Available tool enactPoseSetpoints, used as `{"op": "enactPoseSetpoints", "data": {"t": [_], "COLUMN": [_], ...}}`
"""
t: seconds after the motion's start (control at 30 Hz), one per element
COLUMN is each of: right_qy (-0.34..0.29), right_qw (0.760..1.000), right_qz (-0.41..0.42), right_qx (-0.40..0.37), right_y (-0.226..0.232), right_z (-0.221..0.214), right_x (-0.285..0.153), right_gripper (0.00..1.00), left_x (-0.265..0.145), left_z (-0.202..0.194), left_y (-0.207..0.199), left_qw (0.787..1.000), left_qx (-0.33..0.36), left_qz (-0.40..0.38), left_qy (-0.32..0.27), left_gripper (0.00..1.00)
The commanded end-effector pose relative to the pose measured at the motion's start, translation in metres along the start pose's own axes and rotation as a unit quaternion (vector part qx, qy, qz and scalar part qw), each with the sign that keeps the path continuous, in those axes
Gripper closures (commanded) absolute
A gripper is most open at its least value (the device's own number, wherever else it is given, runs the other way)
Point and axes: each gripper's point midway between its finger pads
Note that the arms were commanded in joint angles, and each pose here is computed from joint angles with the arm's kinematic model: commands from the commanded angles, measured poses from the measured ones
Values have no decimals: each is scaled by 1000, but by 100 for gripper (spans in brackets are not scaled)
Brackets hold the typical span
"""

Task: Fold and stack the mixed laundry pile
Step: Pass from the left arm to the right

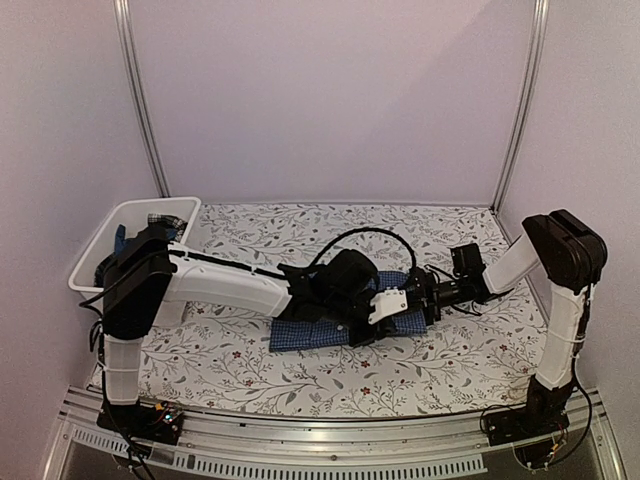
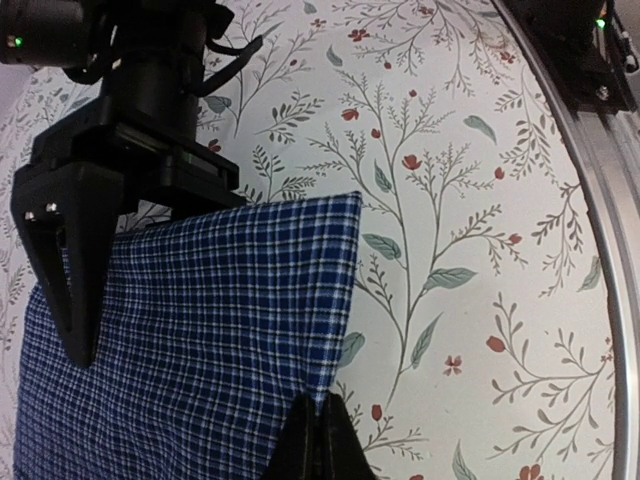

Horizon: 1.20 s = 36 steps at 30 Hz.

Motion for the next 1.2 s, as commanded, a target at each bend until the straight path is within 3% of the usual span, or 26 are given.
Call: {"op": "enactPoseSetpoints", "data": {"t": [0.0,0.37,0.47,0.6,0.67,0.8,0.9,1.0,1.1,1.17], "right_qy": [-2,41,64,99,113,125,111,89,77,66], "right_qw": [996,994,992,987,985,985,987,990,991,990], "right_qz": [-36,-23,-10,-7,-20,-45,-67,-87,-98,-118], "right_qx": [77,101,105,129,129,114,99,71,56,42], "right_y": [-32,-58,-60,-63,-67,-74,-73,-62,-46,-35], "right_z": [4,-6,-14,-31,-39,-46,-38,-22,-12,-4], "right_x": [16,41,47,54,57,61,58,52,43,32], "right_gripper": [29,43,43,33,34,48,76,99,100,100], "left_x": [-10,-14,-16,-21,-24,-28,-31,-37,-53,-71], "left_z": [16,13,8,7,7,6,7,7,6,8], "left_y": [-18,-24,-25,-24,-26,-26,-26,-15,8,23], "left_qw": [999,998,998,998,998,998,998,999,998,996], "left_qx": [29,39,43,46,49,52,52,32,-16,-48], "left_qz": [-25,-38,-38,-34,-34,-35,-30,-2,44,70], "left_qy": [-23,-27,-24,-26,-28,-29,-29,-29,-31,-37], "left_gripper": [100,100,100,100,100,100,100,89,60,49]}}
Point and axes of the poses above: each gripper's point midway between its finger pads, its own x axis out along the fingers, its own y axis along the line the jaws close on, z = x × y, and after that the axes turned 12 degrees about -x, right-handed
